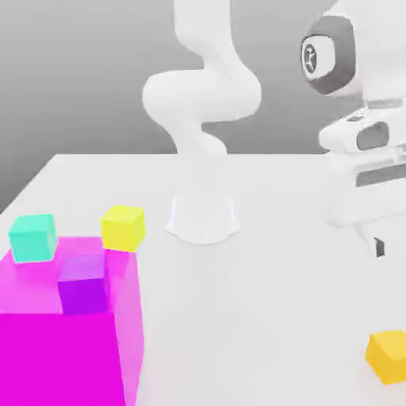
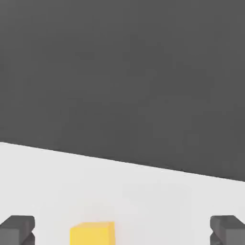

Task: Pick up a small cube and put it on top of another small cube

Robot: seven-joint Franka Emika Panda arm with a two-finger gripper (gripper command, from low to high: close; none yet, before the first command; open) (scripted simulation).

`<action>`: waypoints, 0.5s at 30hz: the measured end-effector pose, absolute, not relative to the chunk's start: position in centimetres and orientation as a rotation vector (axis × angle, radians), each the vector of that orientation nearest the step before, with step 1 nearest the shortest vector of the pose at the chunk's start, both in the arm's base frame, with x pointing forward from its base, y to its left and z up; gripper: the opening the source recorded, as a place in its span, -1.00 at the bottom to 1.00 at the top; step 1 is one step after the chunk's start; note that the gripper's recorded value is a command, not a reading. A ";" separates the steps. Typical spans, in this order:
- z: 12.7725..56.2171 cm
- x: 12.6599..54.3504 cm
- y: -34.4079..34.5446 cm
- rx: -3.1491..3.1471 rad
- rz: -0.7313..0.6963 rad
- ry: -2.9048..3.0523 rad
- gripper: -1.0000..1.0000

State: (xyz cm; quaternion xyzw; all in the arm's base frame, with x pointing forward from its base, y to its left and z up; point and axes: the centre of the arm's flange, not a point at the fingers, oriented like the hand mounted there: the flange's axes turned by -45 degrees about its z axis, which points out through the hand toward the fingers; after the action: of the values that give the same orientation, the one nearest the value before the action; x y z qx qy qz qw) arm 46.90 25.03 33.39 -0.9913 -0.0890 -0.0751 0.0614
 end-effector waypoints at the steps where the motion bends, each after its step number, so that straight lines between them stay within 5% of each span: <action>1: 31.6 46.6 25.7 -3.013 -0.194 -0.273 0.00; 11: 15.1 42.6 30.0 -3.123 -0.002 -0.336 0.00; 12: 14.0 42.6 30.0 -3.123 -0.001 -0.336 -1.00; 15: 14.0 42.6 30.0 -3.123 -0.002 -0.336 -1.00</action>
State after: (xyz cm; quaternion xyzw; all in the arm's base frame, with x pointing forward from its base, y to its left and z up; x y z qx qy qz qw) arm 42.58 29.96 14.00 -0.9943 -0.1070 -0.0006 0.0005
